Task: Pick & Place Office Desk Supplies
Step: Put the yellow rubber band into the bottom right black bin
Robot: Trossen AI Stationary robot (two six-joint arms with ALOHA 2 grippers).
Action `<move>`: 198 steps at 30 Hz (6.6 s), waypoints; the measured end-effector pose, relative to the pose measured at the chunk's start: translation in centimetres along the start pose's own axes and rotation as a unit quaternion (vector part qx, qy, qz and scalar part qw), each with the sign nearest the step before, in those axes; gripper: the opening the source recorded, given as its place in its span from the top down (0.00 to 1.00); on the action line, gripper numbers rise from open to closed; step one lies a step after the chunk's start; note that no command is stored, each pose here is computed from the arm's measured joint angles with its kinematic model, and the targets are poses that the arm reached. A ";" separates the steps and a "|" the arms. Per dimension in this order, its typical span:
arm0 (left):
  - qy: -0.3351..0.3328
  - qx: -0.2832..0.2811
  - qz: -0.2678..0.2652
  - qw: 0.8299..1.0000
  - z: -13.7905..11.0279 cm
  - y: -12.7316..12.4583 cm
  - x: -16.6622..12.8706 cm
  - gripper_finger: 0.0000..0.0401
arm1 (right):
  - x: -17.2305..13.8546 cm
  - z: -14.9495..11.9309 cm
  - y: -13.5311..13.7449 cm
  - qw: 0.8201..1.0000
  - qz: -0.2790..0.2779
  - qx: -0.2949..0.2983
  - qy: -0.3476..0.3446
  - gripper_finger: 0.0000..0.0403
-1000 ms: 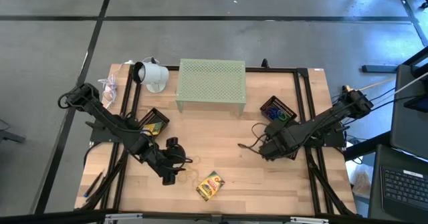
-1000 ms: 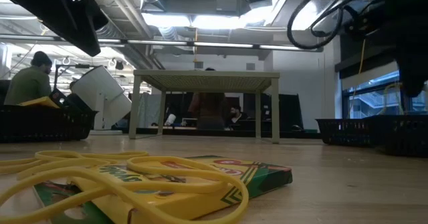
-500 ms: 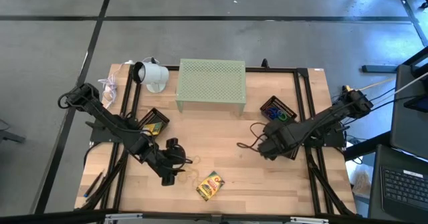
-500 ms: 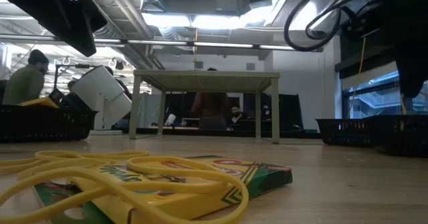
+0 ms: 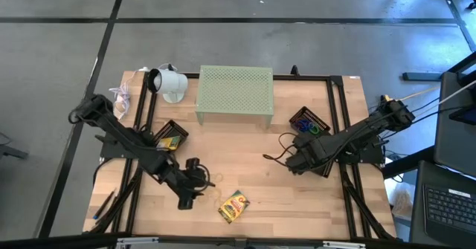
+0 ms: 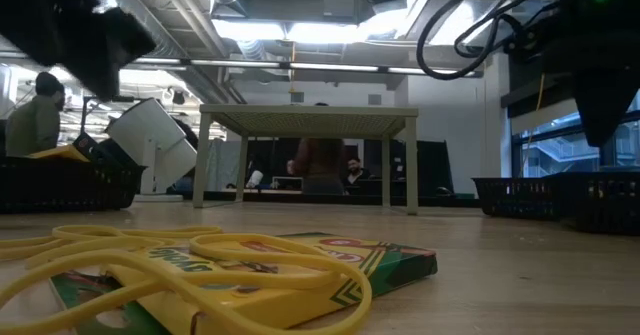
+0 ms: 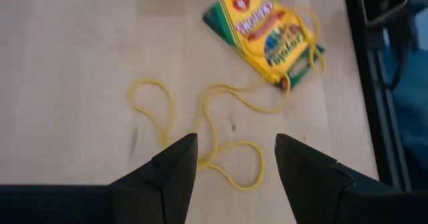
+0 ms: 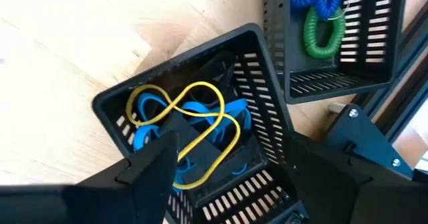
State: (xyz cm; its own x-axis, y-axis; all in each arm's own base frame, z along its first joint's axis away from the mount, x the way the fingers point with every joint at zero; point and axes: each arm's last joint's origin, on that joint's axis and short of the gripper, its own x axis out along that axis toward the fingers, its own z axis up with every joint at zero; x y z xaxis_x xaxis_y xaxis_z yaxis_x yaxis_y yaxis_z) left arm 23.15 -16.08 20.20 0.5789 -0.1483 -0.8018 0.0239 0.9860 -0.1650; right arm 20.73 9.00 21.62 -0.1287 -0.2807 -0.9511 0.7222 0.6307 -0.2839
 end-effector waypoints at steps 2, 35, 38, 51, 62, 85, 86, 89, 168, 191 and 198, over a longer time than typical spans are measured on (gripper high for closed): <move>0.020 0.006 -0.016 1.000 -0.3 -0.3 1.2 0.51 | 0.0 0.0 0.1 1.000 0.007 0.001 -0.002 0.34; 0.042 0.175 -0.024 0.983 0.1 2.3 9.4 0.66 | -0.1 0.4 1.0 0.998 0.046 0.010 -0.035 0.34; 0.048 0.166 -0.019 0.985 0.1 2.5 9.4 0.78 | -0.1 0.5 1.1 0.998 0.054 0.013 -0.039 0.34; 0.051 0.136 -0.024 0.989 0.1 2.5 8.3 1.00 | -0.1 0.5 1.2 0.997 0.058 0.013 -0.040 0.34; -0.082 0.136 -0.041 0.986 3.0 1.2 1.6 1.00 | -0.3 1.0 2.2 0.991 0.102 -0.005 -0.082 0.34; -0.299 0.251 0.096 0.916 6.4 1.5 -5.2 1.00 | -7.9 5.3 8.9 0.730 0.433 -0.215 -0.483 0.34; -0.310 0.255 0.101 0.910 6.7 1.6 -5.4 1.00 | -7.9 5.4 8.9 0.727 0.439 -0.218 -0.481 0.34; -0.336 0.269 0.118 0.895 7.5 2.0 -5.7 1.00 | -7.8 5.7 9.3 0.712 0.463 -0.224 -0.477 0.34; -0.165 0.039 0.133 0.976 4.2 4.4 -3.7 0.53 | -2.3 -0.1 -2.5 0.991 0.106 0.046 0.071 1.00; -0.108 -0.006 0.116 0.987 1.9 2.5 -2.9 0.53 | -2.2 -0.5 -3.5 0.994 0.049 0.062 0.076 0.46; -0.038 0.010 0.068 0.997 0.4 0.9 -0.7 0.53 | -2.2 -0.5 -3.5 0.993 0.049 0.062 0.086 0.47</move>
State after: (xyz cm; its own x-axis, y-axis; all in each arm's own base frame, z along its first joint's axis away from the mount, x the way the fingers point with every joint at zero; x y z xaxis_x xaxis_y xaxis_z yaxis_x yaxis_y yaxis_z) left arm 23.09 -15.03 20.88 0.6373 -0.0071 -0.7706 -0.0428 0.9981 -0.0446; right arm 18.10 7.81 24.69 -0.1596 -0.0881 -0.9832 0.8138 0.5521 -0.1816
